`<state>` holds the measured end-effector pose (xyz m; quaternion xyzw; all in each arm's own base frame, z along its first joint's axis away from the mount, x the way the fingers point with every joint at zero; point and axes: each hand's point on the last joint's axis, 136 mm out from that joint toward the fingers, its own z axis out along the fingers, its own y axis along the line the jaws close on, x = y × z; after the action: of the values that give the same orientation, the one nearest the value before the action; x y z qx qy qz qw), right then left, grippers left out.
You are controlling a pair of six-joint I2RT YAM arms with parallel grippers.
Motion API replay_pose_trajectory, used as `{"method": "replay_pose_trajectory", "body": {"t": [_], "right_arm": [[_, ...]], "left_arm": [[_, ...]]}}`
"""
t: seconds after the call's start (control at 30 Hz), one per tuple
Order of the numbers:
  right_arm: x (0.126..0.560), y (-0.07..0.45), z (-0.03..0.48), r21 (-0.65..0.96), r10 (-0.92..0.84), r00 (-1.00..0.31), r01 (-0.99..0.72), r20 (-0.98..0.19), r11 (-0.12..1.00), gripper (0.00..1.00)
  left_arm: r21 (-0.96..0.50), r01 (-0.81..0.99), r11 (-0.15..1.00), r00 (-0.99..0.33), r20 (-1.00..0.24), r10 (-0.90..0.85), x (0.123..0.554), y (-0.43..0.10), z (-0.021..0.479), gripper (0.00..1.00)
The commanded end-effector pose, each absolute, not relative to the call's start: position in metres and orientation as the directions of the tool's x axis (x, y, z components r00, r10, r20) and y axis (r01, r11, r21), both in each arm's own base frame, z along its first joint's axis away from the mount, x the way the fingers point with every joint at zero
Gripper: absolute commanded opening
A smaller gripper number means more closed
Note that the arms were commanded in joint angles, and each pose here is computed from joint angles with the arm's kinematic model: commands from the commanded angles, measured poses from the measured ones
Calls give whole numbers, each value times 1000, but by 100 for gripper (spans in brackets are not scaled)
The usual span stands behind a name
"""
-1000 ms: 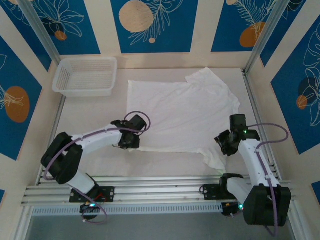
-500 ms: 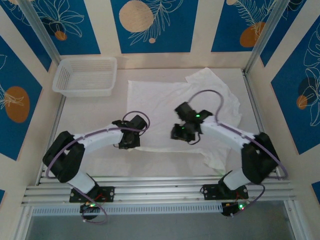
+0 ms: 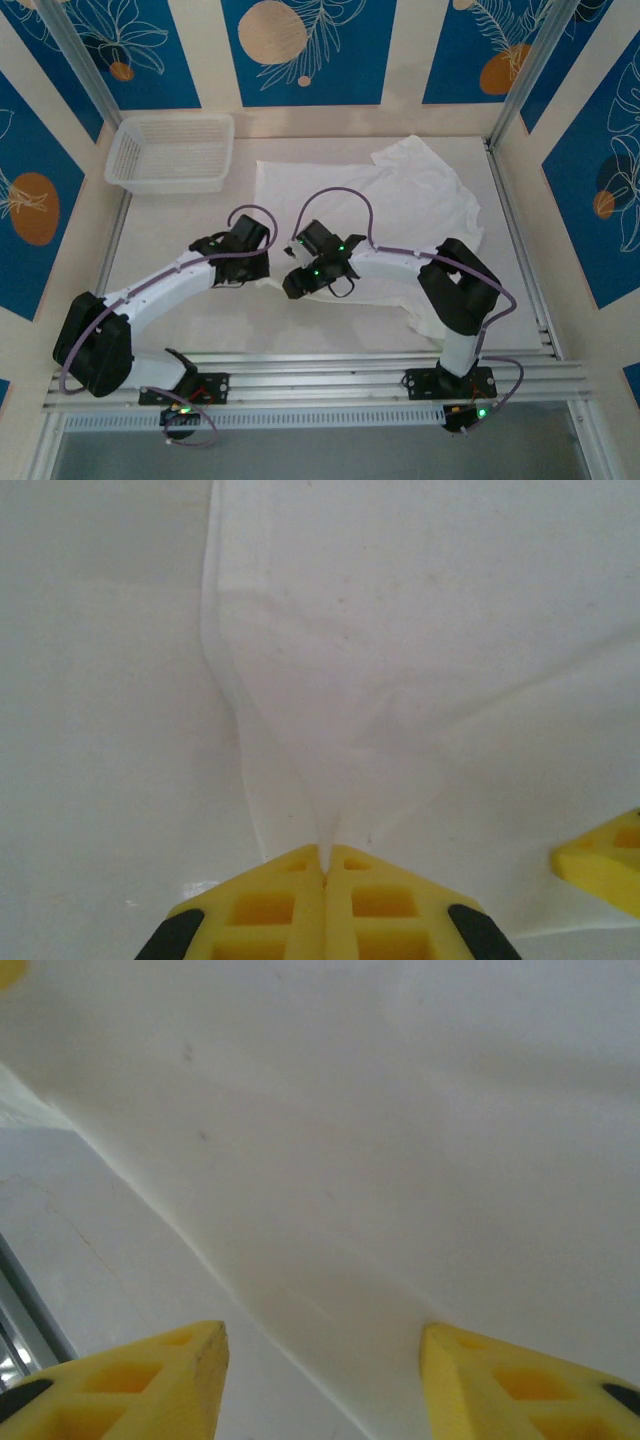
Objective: Fold the inside-out t-shirt
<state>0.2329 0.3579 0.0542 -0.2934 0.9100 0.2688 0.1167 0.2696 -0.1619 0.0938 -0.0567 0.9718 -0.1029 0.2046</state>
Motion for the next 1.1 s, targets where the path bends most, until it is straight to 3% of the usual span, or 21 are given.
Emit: {"method": "replay_pose_trajectory", "body": {"t": [0.0, 0.1, 0.27, 0.4, 0.5, 0.6, 0.63, 0.67, 0.73, 0.87, 0.97, 1.07], "right_arm": [[255, 358, 53, 332, -456, -778, -608, -433, 721, 49], [273, 338, 47, 210, -421, -788, -551, -450, 807, 34], [268, 341, 46, 239, -423, -777, -571, -466, 786, 7], [256, 349, 57, 297, -426, -767, -599, -480, 744, 6], [243, 359, 72, 291, -446, -702, -666, -556, 687, 24], [234, 369, 76, 162, -493, -529, -778, -691, 608, 59], [233, 373, 78, 81, -506, -444, -805, -739, 588, 76], [233, 375, 75, 6, -525, -376, -817, -764, 577, 99], [243, 377, 68, -140, -588, -289, -805, -756, 576, 99], [288, 365, 55, -432, -698, -254, -630, -670, 645, 100], [299, 358, 50, -483, -713, -258, -584, -652, 653, 80], [295, 348, 50, -434, -676, -308, -576, -670, 693, 47]], "left_arm": [[-370, -47, 928, -919, -347, -185, 267, -172, 99, 0], [-438, -53, 897, -914, -340, -220, 272, -169, 106, 0], [-407, -46, 912, -910, -360, -206, 282, -152, 107, 0], [-227, -79, 971, -890, -422, -171, 292, -118, 97, 0], [-197, -57, 979, -884, -445, -141, 301, -117, 98, 0], [-259, -22, 966, -885, -444, -139, 306, -131, 101, 0], [-276, -21, 961, -887, -438, -145, 306, -134, 100, 0], [-288, -21, 958, -889, -433, -149, 306, -136, 100, 0], [-305, -22, 952, -893, -422, -156, 305, -139, 100, 0], [-314, -24, 949, -887, -431, -165, 304, -138, 106, 0], [-288, -50, 956, -879, -442, -179, 304, -128, 108, 0], [-250, -84, 965, -872, -450, -192, 304, -112, 105, 0]]}}
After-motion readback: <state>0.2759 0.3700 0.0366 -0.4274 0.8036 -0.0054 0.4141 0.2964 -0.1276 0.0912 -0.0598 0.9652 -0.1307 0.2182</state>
